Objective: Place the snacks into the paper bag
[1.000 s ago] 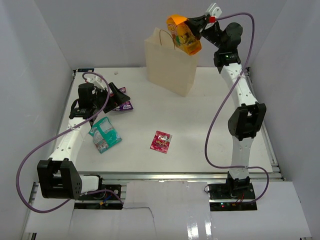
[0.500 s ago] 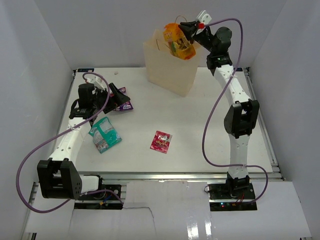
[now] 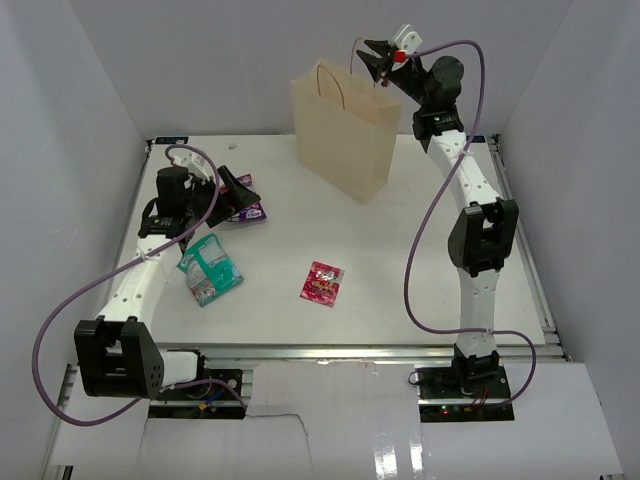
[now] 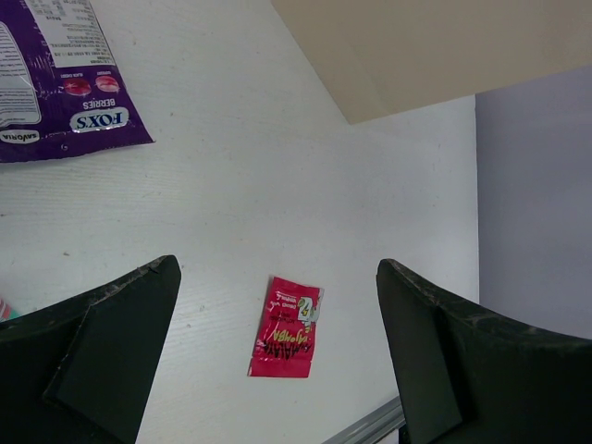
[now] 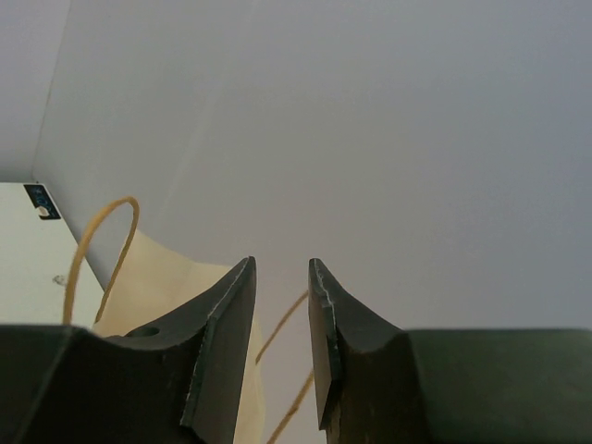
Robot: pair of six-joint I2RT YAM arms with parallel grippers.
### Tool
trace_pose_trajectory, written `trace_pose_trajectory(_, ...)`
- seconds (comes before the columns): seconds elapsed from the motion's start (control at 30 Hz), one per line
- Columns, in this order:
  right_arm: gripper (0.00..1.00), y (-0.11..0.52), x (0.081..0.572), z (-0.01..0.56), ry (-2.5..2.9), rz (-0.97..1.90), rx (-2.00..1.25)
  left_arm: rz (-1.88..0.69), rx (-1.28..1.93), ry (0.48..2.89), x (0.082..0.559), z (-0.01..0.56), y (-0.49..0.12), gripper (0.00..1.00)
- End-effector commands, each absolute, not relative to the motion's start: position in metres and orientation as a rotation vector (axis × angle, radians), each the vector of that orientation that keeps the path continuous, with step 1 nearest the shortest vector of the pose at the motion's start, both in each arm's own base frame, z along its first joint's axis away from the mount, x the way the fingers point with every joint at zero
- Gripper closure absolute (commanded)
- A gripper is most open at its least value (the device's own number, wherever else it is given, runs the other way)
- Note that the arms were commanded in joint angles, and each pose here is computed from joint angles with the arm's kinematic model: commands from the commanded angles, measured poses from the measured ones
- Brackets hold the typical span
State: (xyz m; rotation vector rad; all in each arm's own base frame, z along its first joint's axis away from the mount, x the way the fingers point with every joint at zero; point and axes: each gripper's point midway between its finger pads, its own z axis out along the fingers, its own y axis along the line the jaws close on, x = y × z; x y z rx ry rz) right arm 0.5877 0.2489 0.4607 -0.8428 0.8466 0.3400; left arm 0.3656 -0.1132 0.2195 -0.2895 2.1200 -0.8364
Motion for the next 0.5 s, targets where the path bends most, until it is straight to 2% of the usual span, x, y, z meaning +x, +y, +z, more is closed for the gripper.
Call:
trace_pose_trajectory(0.0, 0.64, 0.249, 0.565, 0.498, 0.757, 0.330, -0.849, -0.835, -0.288, 2.120, 0.364, 0.222, -0.113, 0.02)
trace_pose_trajectory(0.2, 0.45, 0.242, 0.513, 0.535, 0.836, 0.401, -0.894, -0.675, -0.481, 2.188, 0.373, 0.197, -0.089, 0.02)
trace_pose_trajectory(0.27, 0.38, 0.239, 0.502, 0.515, 0.949, 0.448, -0.923, -0.577, -0.583, 2.210, 0.375, 0.187, -0.074, 0.03)
trace_pose_trajectory(0.33, 0.32, 0.234, 0.471, 0.499, 1.011, 0.515, -0.988, -0.516, -0.666, 2.233, 0.376, 0.175, -0.065, 0.04)
trace_pose_trajectory(0.37, 0.27, 0.226, 0.462, 0.479, 1.087, 0.554, -1.015, -0.493, -0.727, 2.244, 0.376, 0.169, -0.061, 0.04)
trace_pose_trajectory(0.4, 0.18, 0.219, 0.439, 0.480, 1.107, 0.571, -1.040, -0.498, -0.757, 2.256, 0.376, 0.163, -0.059, 0.08)
trace_pose_trajectory(0.43, 0.13, 0.217, 0.431, 0.440, 1.176, 0.623, -1.091, -0.511, -0.786, 2.278, 0.380, 0.151, -0.060, 0.09)
trace_pose_trajectory(0.47, 0.10, 0.203, 0.412, 0.431, 1.224, 0.638, -1.096, -0.555, -0.817, 2.291, 0.381, 0.143, -0.063, 0.11)
